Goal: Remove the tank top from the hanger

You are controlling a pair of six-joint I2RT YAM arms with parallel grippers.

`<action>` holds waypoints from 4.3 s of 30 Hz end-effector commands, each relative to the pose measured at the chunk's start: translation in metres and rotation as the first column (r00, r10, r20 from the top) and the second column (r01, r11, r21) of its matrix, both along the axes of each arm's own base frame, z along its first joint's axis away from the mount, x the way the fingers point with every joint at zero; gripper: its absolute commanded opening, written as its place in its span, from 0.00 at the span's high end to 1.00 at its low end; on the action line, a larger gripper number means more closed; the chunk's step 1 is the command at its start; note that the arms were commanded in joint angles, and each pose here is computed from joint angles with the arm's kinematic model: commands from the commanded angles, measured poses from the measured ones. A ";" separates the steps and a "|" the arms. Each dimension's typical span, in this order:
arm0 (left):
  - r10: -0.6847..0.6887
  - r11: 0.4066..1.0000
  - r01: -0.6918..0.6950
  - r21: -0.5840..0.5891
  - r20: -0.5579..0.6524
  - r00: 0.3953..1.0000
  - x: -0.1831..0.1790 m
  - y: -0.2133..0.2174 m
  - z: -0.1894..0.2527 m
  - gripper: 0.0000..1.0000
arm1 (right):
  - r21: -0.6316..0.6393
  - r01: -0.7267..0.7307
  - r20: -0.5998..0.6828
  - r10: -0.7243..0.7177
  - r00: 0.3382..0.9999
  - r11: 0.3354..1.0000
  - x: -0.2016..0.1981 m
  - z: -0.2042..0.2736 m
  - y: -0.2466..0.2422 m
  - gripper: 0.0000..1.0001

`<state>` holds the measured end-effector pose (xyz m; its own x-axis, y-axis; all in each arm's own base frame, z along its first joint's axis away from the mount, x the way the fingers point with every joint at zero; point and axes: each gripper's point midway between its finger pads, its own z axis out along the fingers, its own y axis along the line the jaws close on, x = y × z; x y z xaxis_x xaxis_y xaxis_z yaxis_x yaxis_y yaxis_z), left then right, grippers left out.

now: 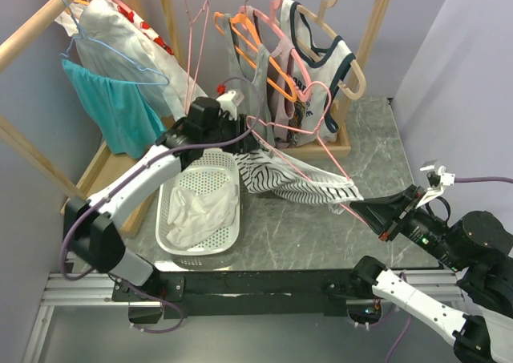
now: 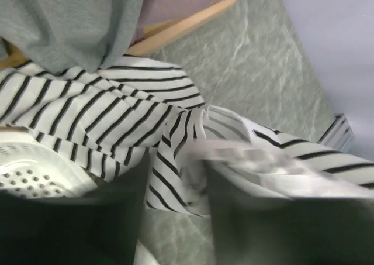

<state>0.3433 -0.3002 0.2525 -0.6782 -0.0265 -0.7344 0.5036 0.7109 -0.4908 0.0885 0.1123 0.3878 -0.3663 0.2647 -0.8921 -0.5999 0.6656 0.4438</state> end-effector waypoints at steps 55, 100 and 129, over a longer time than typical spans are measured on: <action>0.245 0.969 -0.228 -0.091 0.258 0.935 -0.002 0.084 0.073 0.01 | 0.069 0.078 0.106 -0.085 0.991 0.995 0.027 0.022 0.004 1.00; 0.198 0.824 -0.078 -0.561 0.156 0.968 -0.063 -0.032 0.133 0.01 | 0.053 -0.037 0.107 0.031 0.994 0.998 0.051 0.013 0.057 1.00; 0.121 0.888 -0.060 -0.456 0.104 0.987 -0.071 -0.044 0.090 0.99 | 0.055 -0.049 0.109 0.043 0.993 0.997 0.048 0.010 0.058 1.00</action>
<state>0.2811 -0.3387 0.3838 -0.5560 -0.5941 -0.5812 0.4768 0.3448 -0.8086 0.1341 0.1670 0.3465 -0.3952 0.1748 -0.9018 -0.6254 0.6679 0.4035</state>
